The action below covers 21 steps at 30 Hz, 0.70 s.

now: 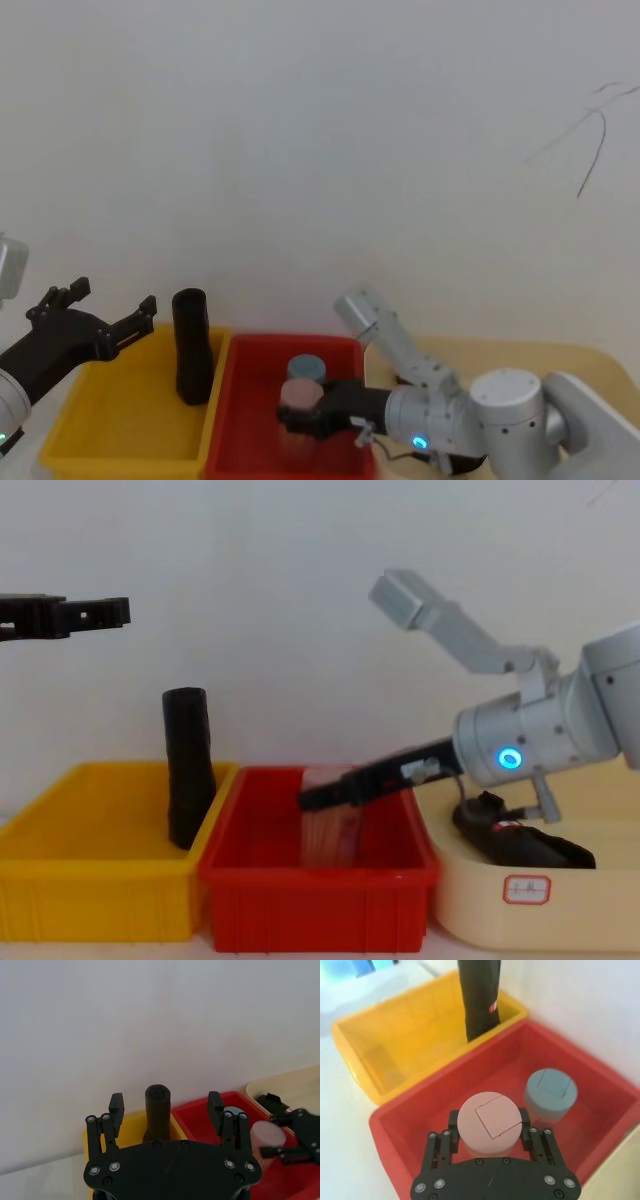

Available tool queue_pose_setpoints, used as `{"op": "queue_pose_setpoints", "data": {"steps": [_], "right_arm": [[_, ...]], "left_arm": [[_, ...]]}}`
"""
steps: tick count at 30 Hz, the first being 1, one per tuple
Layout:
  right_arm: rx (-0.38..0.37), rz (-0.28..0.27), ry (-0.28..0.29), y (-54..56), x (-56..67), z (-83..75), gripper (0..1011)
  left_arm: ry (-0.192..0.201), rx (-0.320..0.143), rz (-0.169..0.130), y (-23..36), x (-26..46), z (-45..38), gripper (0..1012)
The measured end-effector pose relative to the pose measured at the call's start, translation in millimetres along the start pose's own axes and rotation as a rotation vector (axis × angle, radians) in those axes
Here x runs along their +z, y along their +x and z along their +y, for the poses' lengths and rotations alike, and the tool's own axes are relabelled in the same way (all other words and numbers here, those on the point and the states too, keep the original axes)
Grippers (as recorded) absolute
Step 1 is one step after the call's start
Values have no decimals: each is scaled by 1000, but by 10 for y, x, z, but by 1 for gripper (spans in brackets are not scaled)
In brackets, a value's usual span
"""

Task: Pick up the garbage bag with the one hand and transfer it to the other hand.

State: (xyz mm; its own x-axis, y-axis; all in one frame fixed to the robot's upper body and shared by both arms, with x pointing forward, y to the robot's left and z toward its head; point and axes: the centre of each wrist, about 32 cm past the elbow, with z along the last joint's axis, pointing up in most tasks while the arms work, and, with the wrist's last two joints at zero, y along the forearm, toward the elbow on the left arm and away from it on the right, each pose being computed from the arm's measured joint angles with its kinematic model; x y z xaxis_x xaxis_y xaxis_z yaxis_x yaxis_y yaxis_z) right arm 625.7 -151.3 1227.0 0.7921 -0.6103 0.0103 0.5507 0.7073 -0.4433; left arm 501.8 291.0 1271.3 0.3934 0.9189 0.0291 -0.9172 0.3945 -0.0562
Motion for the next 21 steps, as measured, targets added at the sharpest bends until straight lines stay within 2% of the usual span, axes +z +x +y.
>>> {"op": "queue_pose_setpoints", "data": {"steps": [5, 9, 12, 14, 21], "right_arm": [[-19, 9, 48, -4, 88, -160, 663], [-54, 17, 111, 1, 177, -370, 663], [-75, 23, 138, 7, 207, -470, 663], [-109, 33, 175, 17, 236, -617, 663], [-185, 51, 231, 40, 254, -882, 663]], "left_arm": [[0, 0, 0, 0, 0, 0, 1002], [0, 0, 0, 0, 0, 0, 1002], [0, 0, 0, 0, 0, 0, 1002], [0, 0, 0, 0, 0, 0, 1002], [0, 0, 0, 0, 0, 0, 1002]]}}
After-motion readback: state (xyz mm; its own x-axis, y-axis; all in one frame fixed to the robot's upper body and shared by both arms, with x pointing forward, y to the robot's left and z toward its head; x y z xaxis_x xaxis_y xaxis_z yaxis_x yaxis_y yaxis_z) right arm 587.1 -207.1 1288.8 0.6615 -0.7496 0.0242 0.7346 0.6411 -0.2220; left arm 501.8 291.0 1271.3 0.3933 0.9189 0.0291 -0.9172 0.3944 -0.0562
